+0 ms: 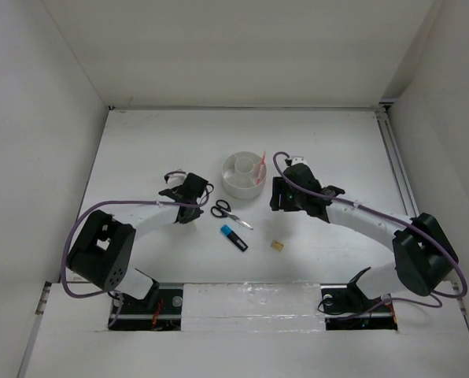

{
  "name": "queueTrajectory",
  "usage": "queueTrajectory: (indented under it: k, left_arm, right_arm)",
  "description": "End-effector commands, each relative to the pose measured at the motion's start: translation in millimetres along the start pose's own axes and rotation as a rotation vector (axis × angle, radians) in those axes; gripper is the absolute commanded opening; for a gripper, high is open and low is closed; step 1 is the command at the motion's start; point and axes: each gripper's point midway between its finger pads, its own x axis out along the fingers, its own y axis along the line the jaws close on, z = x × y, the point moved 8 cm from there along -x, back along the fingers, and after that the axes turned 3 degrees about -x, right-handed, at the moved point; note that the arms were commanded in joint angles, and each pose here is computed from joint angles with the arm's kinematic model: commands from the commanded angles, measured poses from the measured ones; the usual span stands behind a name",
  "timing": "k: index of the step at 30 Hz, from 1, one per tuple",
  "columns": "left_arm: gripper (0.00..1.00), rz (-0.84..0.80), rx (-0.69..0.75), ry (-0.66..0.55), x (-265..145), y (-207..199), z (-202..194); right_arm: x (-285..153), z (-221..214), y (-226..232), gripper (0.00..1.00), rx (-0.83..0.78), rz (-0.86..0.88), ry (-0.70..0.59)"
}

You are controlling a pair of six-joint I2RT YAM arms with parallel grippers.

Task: Sort the stationery into containers
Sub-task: Pick up the pen from the center of the board, then close the pen cap on the pen.

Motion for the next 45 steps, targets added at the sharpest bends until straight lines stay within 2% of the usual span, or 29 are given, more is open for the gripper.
queueTrajectory:
  k: [1,5,8,11,15,19,28,36,41,45]
  left_arm:
    - [0.0,0.068,0.046,0.128,8.5,19.2,-24.6]
    - [0.0,0.027,0.038,0.106,-5.9,17.4,-19.4]
    - [0.0,-0.046,0.037,0.036,-35.0,6.6,-7.5]
    - [0.0,-0.142,0.043,-0.022,-67.0,-5.8,6.3]
    - [0.0,-0.188,0.045,-0.055,-94.7,-1.7,19.0]
    - [0.0,-0.316,0.067,-0.068,-119.3,-6.7,27.7]
    - [0.0,-0.378,0.12,-0.04,-121.0,-10.7,24.1]
    - [0.0,-0.398,0.128,-0.034,-122.0,-12.7,23.8]
    - [0.0,-0.405,0.126,-0.039,-123.9,-12.2,24.6]
    - [0.0,-0.405,0.126,-0.039,-123.9,-12.2,24.6]
  right_arm:
    - [5.5,4.1,0.5,0.63,-0.01,0.046,-0.02]
    - [8.5,4.8,-2.0,0.62,-0.016,0.031,0.002]
    - [13.1,9.5,-3.2,0.6,-0.03,0.024,0.003]
    - [24.9,7.0,-2.1,0.55,-0.043,0.018,0.037]
    - [39.4,1.2,-6.0,0.55,-0.051,-0.034,0.081]
    - [46.4,0.9,-6.3,0.54,-0.044,-0.051,0.084]
    - [42.3,7.2,-2.6,0.54,-0.05,-0.06,0.067]
    - [59.6,1.2,-3.2,0.52,-0.038,-0.09,0.106]
    - [62.1,-3.7,-6.0,0.47,-0.033,-0.108,0.117]
    - [61.6,-4.7,-7.6,0.32,-0.035,-0.12,0.121]
